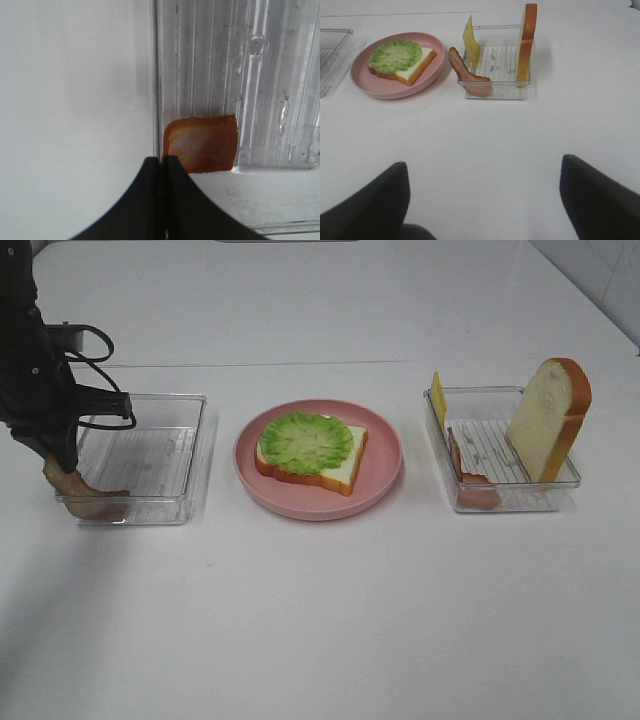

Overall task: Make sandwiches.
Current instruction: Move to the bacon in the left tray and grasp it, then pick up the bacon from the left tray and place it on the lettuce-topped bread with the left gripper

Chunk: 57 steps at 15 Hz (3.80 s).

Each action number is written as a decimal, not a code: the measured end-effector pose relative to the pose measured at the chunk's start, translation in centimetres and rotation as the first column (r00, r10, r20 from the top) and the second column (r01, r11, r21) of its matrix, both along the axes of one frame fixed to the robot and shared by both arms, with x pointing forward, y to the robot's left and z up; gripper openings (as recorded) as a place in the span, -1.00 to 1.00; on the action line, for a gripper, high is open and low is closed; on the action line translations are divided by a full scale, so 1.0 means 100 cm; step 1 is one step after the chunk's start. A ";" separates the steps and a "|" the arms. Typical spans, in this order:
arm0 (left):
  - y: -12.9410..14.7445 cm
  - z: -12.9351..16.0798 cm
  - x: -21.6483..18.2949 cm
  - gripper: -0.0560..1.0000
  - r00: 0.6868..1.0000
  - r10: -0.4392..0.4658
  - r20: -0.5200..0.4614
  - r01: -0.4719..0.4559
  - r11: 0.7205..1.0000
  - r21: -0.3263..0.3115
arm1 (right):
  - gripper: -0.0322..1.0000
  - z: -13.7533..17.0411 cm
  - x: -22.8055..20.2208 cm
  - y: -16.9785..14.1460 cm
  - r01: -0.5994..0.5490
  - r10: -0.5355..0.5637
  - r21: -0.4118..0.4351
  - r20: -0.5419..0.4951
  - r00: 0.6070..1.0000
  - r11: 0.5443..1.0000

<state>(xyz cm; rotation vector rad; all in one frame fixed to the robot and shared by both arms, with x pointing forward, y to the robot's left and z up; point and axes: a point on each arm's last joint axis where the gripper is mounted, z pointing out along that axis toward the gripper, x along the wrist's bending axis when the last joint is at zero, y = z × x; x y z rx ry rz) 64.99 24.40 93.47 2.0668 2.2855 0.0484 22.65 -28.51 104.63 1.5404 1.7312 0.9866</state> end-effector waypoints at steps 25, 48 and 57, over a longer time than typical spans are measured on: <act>-0.005 0.002 -0.002 -0.88 1.000 -0.018 -0.014 0.017 0.999 -0.040 | 0.56 0.000 0.000 0.000 0.000 0.000 0.000 0.000 1.000 1.000; -0.134 0.064 0.023 -0.88 0.951 0.008 0.309 0.225 0.667 -0.710 | 0.56 0.000 0.000 0.000 0.000 0.000 0.000 0.000 1.000 1.000; -0.171 -0.004 0.034 -0.88 0.960 0.002 0.280 0.218 0.621 -0.753 | 0.56 0.000 0.000 0.000 0.000 0.000 0.000 0.000 1.000 1.000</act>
